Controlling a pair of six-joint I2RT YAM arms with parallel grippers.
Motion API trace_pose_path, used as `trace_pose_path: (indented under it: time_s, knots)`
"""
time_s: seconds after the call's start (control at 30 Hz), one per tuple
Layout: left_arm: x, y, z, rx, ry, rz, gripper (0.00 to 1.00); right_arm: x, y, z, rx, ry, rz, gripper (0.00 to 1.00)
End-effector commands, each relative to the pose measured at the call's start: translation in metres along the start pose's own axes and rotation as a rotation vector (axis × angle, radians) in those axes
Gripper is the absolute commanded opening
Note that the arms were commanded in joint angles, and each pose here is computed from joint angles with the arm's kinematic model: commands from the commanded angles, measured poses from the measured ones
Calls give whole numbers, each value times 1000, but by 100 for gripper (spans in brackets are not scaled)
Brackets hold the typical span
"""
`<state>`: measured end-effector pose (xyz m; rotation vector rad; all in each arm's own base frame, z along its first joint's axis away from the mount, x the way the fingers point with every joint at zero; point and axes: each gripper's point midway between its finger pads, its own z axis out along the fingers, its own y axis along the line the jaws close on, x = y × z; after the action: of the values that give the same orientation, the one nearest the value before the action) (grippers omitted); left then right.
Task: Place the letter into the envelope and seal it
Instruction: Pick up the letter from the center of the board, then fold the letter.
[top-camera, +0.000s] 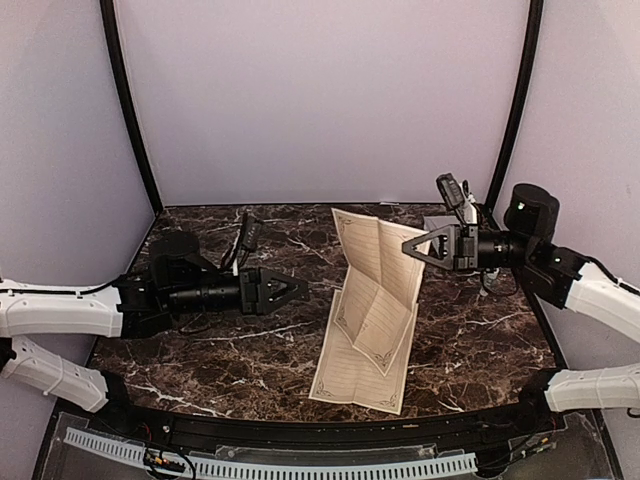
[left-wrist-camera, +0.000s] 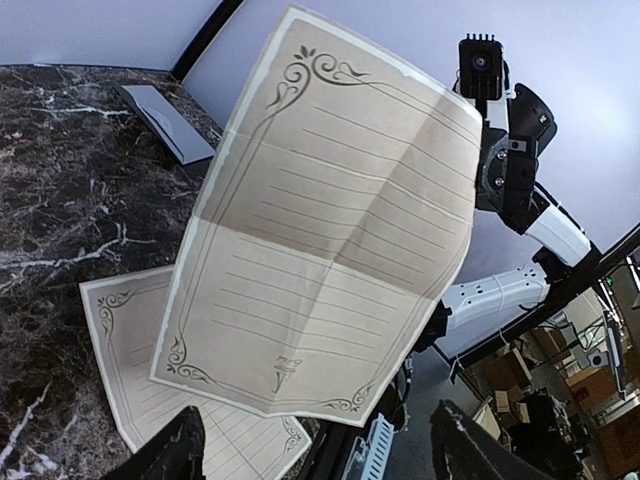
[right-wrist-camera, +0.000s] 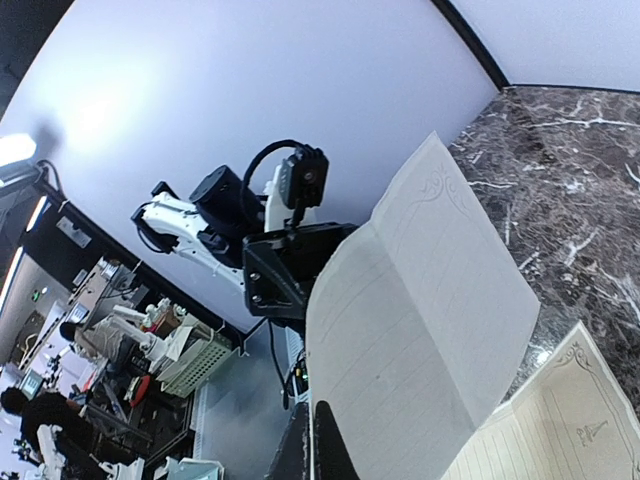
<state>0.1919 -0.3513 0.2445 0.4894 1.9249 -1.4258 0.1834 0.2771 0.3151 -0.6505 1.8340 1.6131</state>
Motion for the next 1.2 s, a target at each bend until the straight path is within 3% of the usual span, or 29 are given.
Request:
trace_pose_path:
  time_s: [0.0, 0.33, 0.53, 0.6, 0.7, 0.8, 0.97, 1.1, 1.17]
  knots:
    - [-9, 2, -9, -8, -25, 72, 78, -13, 50, -1, -182, 45, -141, 0]
    - [-10, -18, 4, 89, 37, 150, 82, -26, 94, -10, -323, 47, -219, 0]
    - [-7, -50, 9, 274, 87, 150, 81, -27, 98, -11, -340, 45, -227, 0]
    - [-5, -54, 9, 303, 100, 154, 75, -27, 98, -10, -345, 43, -222, 0]
    - [-3, -59, 9, 339, 109, 144, 51, -26, 95, -8, -342, 42, -213, 0]
    - [0, -62, 6, 373, 106, 128, 38, -25, 91, -6, -336, 45, -205, 0]
    - [-3, -67, 1, 406, 73, 115, 23, -20, 83, -3, -329, 51, -188, 0]
    - [-3, -66, 2, 399, 75, 103, 3, -17, 76, -1, -313, 50, -173, 0]
    - [-2, -64, 1, 387, 76, 96, 0, -18, 72, -1, -290, 40, -172, 0]
